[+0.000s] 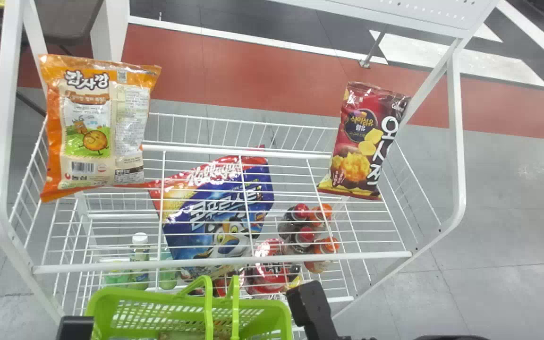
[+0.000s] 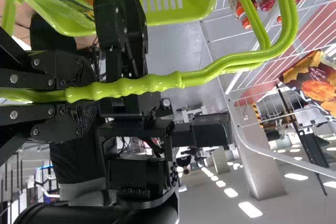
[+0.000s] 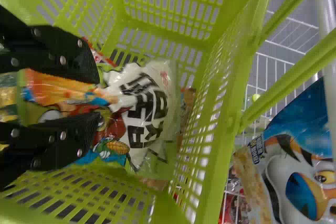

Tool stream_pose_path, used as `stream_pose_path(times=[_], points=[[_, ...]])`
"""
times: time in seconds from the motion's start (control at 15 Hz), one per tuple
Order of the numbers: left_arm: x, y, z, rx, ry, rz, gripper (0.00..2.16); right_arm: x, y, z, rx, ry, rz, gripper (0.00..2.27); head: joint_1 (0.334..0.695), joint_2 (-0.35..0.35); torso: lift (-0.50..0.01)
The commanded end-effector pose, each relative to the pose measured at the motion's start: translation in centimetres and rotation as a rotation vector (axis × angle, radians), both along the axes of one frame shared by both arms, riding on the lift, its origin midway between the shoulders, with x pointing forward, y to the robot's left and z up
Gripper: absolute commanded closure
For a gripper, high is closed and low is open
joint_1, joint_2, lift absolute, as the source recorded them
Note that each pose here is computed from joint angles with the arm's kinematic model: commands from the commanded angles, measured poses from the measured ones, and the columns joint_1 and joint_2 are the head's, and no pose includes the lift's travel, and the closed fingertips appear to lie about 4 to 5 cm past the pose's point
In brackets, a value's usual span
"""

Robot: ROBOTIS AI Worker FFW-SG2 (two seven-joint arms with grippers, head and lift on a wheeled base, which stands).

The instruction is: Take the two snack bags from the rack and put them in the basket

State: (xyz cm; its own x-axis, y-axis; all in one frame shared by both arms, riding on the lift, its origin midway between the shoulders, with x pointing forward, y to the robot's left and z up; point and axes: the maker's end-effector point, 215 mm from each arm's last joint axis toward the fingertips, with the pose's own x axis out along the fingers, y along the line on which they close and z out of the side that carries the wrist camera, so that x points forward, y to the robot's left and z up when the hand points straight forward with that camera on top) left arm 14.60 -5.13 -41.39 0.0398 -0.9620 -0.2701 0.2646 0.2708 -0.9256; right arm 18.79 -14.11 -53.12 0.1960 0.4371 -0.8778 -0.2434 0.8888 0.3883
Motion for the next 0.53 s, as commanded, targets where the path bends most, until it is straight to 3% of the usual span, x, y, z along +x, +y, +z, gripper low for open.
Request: stream_pose_path(times=[0.0, 0.27, 0.47], points=[[0.1, -0.1, 0.1, -0.004, -0.003, 0.003, 1.53, 1.6, -0.8, 2.0, 0.0, -0.079, -0.023, 0.04, 0.695, -0.35, -0.01], [0.0, 0.1, 0.1, -0.009, 0.004, 0.007, 1.53, 11.6, -2.1, 10.3, 0.025, -0.589, -0.137, 0.08, 0.695, -0.35, -0.01], [0.1, 0.3, -0.1, -0.009, 0.005, 0.012, 1.53, 14.3, -2.9, 14.7, 0.003, -0.811, -0.177, 0.08, 0.695, -0.35, -0.01]])
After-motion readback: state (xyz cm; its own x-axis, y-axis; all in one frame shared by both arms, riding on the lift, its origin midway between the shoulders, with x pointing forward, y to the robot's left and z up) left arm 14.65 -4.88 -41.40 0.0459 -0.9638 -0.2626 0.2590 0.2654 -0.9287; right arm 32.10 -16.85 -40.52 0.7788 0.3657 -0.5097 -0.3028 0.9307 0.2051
